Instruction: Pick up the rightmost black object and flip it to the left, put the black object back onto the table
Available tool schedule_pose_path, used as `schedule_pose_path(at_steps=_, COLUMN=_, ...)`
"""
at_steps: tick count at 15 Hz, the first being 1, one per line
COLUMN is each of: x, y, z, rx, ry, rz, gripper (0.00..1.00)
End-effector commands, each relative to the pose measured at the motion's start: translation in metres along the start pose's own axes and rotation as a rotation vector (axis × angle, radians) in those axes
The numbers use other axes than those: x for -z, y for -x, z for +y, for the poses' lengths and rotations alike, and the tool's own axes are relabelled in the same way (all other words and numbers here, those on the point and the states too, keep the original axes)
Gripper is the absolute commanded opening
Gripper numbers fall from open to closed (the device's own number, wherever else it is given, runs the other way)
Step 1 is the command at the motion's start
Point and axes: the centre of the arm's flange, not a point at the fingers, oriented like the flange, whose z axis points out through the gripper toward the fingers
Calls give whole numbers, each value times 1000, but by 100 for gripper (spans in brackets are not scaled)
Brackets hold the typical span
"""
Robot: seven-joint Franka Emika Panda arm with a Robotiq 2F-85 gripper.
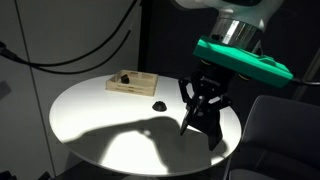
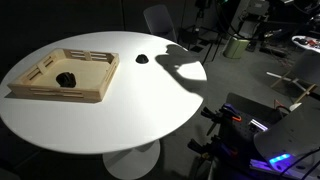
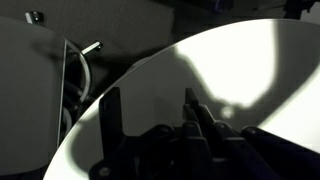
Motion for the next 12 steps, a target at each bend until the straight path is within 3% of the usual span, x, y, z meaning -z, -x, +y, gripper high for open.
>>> schedule_pose_path(at_steps=1, x=-1, y=-4, z=-26, rx=45, ry=98, rz=-3, gripper=2)
schedule_pose_path(at_steps=6, x=-13, y=-23, z=-37, rx=129, ry=169, rz=-11, gripper=2)
schedule_pose_path(at_steps=12, x=-31, y=-28, z=-35, rx=181, ry=187, rz=10, gripper=2)
